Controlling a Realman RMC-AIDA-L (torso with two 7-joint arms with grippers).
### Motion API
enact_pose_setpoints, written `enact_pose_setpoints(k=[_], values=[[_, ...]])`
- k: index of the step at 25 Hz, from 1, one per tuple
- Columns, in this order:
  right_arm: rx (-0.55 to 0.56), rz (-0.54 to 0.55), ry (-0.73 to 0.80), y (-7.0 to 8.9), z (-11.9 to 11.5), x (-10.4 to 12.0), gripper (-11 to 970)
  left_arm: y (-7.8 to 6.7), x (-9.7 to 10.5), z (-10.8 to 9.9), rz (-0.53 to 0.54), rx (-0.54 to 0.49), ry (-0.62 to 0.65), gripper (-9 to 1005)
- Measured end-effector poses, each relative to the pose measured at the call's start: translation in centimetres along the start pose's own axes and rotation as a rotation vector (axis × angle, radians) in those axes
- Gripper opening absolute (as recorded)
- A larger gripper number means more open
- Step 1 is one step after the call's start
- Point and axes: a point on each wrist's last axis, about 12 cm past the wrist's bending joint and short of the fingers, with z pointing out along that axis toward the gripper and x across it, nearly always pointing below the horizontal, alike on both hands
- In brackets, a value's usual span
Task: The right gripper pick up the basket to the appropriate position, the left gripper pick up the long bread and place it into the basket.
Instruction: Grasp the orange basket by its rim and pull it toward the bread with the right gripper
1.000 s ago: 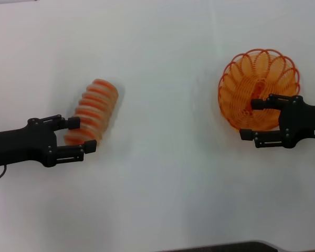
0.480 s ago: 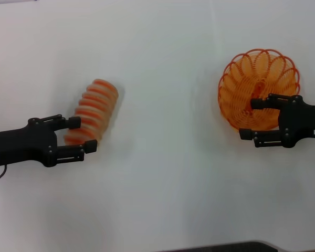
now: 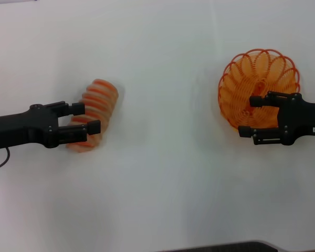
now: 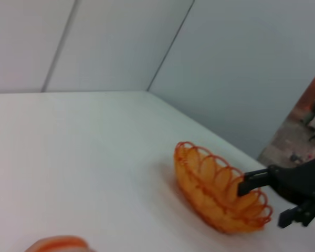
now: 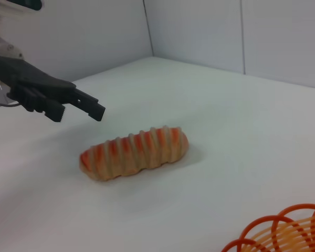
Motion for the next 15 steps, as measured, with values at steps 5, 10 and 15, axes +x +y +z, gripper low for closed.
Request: enact_pose_setpoints(k=[5, 10, 15], values=[[0.011, 0.021, -0.038, -0.1, -0.3, -0.3, 911, -0.1, -0.4, -0.1, 0.015, 0.008, 0.001, 828], [0.047, 0.14, -0.179, -0.7, -2.1, -1.7, 911, 0.0, -0.3, 0.0, 0.016, 0.006, 0.004, 828], [0.066, 0.35, -0.238, -2.4, -4.6, -3.3, 912, -0.2, 0.0, 0.1, 0.04, 0.014, 0.021, 828]])
